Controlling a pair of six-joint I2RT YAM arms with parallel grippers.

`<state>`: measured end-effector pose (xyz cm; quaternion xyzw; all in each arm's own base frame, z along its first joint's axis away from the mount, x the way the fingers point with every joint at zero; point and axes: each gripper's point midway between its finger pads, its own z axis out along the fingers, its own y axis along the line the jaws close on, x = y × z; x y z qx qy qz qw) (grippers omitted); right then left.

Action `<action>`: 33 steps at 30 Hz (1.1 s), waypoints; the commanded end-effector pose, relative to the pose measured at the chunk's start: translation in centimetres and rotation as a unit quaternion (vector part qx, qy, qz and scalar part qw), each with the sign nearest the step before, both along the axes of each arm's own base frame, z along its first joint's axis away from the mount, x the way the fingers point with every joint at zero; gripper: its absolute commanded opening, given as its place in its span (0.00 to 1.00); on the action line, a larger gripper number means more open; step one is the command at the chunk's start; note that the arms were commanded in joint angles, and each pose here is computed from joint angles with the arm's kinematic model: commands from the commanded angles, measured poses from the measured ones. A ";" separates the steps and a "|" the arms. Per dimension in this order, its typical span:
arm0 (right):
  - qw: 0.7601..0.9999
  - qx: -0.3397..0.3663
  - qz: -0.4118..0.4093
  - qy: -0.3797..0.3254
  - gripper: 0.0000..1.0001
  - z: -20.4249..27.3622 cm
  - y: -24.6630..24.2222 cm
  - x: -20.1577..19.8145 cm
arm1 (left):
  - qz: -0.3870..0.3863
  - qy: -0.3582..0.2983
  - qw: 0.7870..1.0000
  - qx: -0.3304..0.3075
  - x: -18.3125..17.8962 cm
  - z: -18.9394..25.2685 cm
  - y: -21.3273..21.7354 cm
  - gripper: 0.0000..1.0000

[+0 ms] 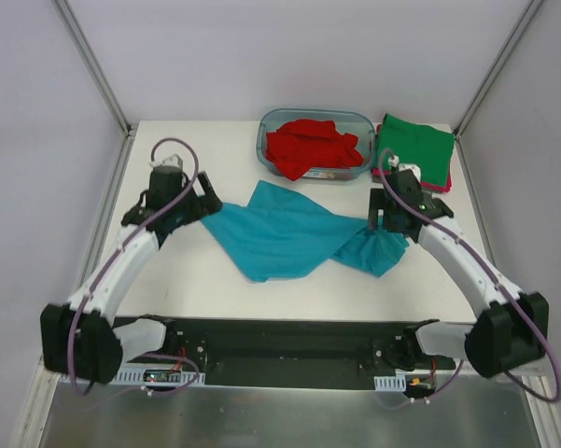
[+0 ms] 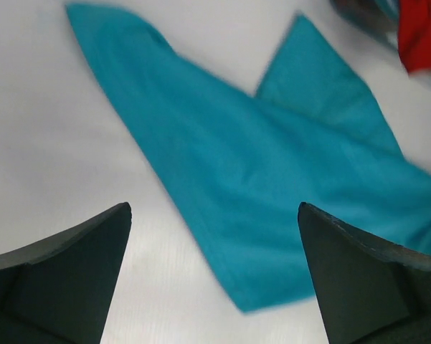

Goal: Fold and stack the t-shirts
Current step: Flatten out the tshirt

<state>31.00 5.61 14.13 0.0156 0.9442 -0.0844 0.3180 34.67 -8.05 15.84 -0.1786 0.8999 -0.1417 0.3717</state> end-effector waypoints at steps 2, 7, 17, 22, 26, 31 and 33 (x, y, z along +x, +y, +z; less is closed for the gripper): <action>0.993 0.036 -0.102 -0.050 0.96 -0.2 -3.0 -5.2 | -0.139 0.000 0.987 -0.075 -10.8 -1.9 -7.2 0.99; 0.978 0.133 -0.117 -0.107 0.96 -1.2 -2.4 -7.6 | -0.218 0.059 0.965 -0.136 -18.4 -5.8 -11.4 0.98; 0.961 0.214 -0.108 -0.140 0.96 -3.5 -0.8 -8.8 | -0.196 0.063 0.962 -0.181 -18.6 -10.1 -14.9 0.70; 0.962 0.222 -0.112 -0.111 0.96 -5.1 -0.2 -9.1 | -0.163 0.068 0.974 -0.141 -16.4 -11.6 -15.0 0.45; 0.962 0.227 -0.108 -0.103 0.96 -5.7 0.1 -9.1 | -0.138 0.057 0.983 -0.102 -14.4 -12.2 -14.7 0.32; 0.965 0.226 -0.100 -0.090 0.96 -6.5 0.3 -9.5 | -0.154 0.037 0.987 -0.034 -12.9 -9.3 -13.9 0.00; 0.967 0.220 -0.095 -0.087 0.96 -6.7 0.2 -9.6 | -0.158 0.024 0.987 -0.013 -13.0 -7.1 -13.0 0.00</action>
